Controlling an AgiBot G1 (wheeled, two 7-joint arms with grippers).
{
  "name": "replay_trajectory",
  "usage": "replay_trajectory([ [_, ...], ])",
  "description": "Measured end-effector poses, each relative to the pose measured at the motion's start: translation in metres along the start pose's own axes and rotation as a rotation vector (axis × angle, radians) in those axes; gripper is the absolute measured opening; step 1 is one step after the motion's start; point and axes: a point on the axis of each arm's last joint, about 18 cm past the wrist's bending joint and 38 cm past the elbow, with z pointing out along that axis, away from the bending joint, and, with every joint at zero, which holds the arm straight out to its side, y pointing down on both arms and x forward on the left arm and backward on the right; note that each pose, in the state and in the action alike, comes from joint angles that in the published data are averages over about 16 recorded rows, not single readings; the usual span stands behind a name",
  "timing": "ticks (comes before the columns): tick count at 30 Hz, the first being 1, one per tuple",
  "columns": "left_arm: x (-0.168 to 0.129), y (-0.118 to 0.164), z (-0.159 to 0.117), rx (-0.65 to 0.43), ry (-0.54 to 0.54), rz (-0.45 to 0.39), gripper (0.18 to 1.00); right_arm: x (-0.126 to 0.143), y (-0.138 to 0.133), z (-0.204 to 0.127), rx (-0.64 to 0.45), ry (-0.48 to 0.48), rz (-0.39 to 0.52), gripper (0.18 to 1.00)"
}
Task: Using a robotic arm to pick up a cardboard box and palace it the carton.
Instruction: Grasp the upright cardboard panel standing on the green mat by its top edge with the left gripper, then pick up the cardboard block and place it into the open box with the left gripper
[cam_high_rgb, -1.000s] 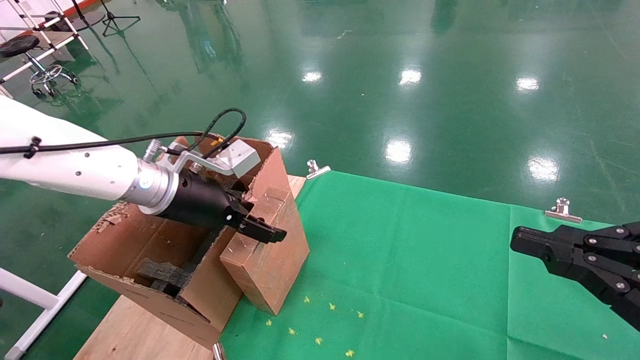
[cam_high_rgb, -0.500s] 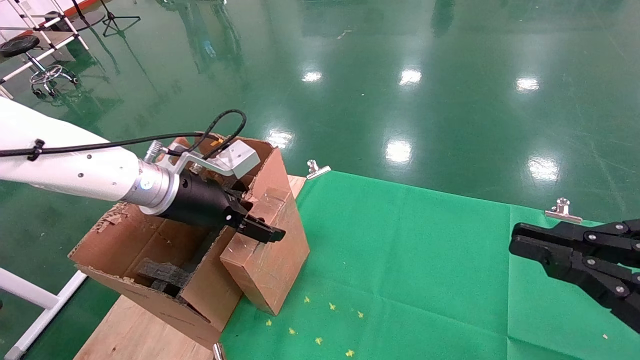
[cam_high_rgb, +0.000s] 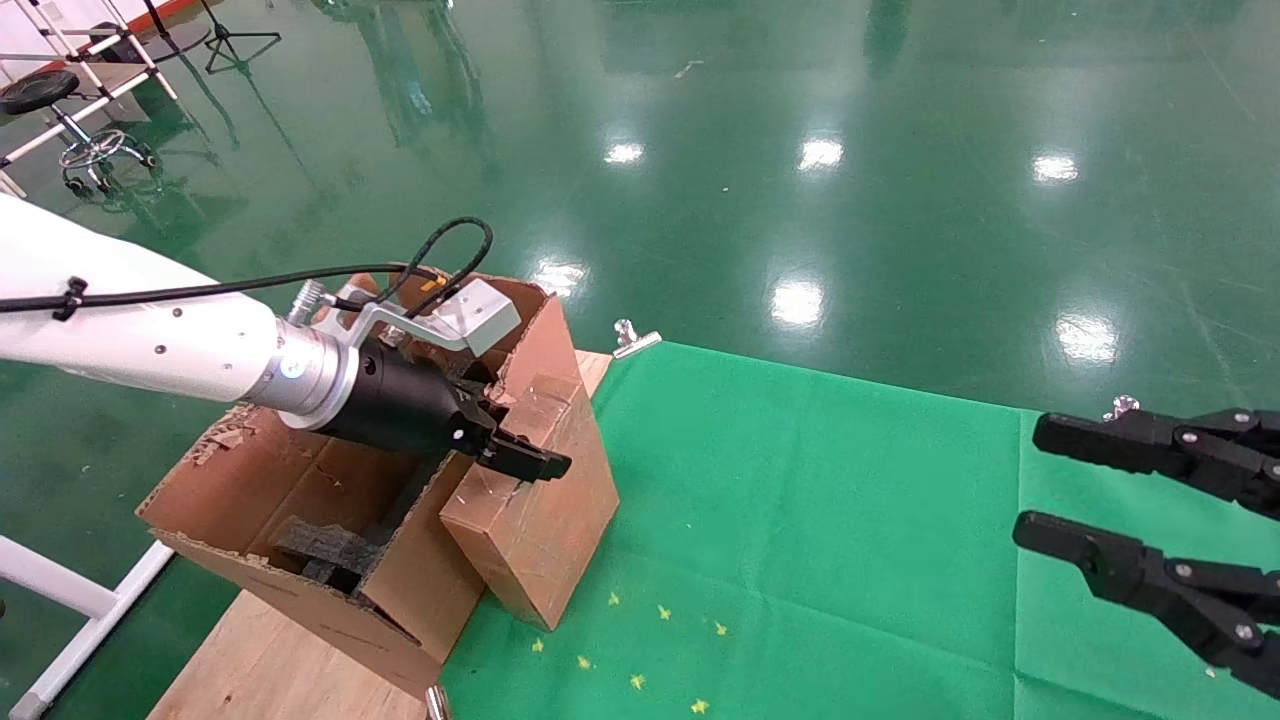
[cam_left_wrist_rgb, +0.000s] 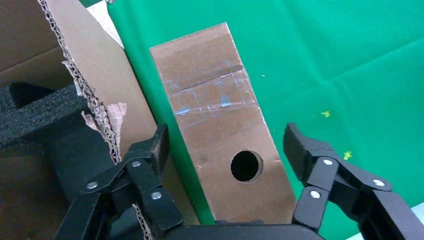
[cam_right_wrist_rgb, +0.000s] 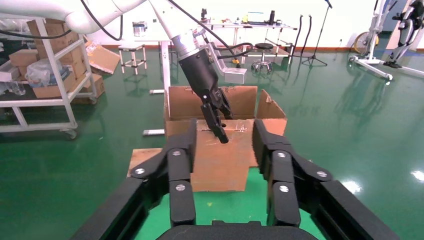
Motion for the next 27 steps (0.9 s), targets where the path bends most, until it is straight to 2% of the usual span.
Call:
replay_trajectory([
  [6, 0.000, 0.000, 0.000, 0.001, 0.001, -0.001, 0.796, 0.000, 0.000, 0.000, 0.000, 0.000, 0.000, 0.528],
  [17, -0.002, -0.004, -0.005, 0.014, 0.021, -0.029, 0.542, 0.000, 0.000, 0.000, 0.000, 0.000, 0.000, 0.779],
  [22, -0.009, -0.017, -0.022, 0.064, 0.056, -0.058, 0.441, 0.000, 0.000, 0.000, 0.000, 0.000, 0.000, 0.867],
  [27, -0.024, -0.040, -0.056, 0.165, 0.092, -0.085, 0.382, 0.000, 0.000, 0.000, 0.000, 0.000, 0.000, 0.936],
])
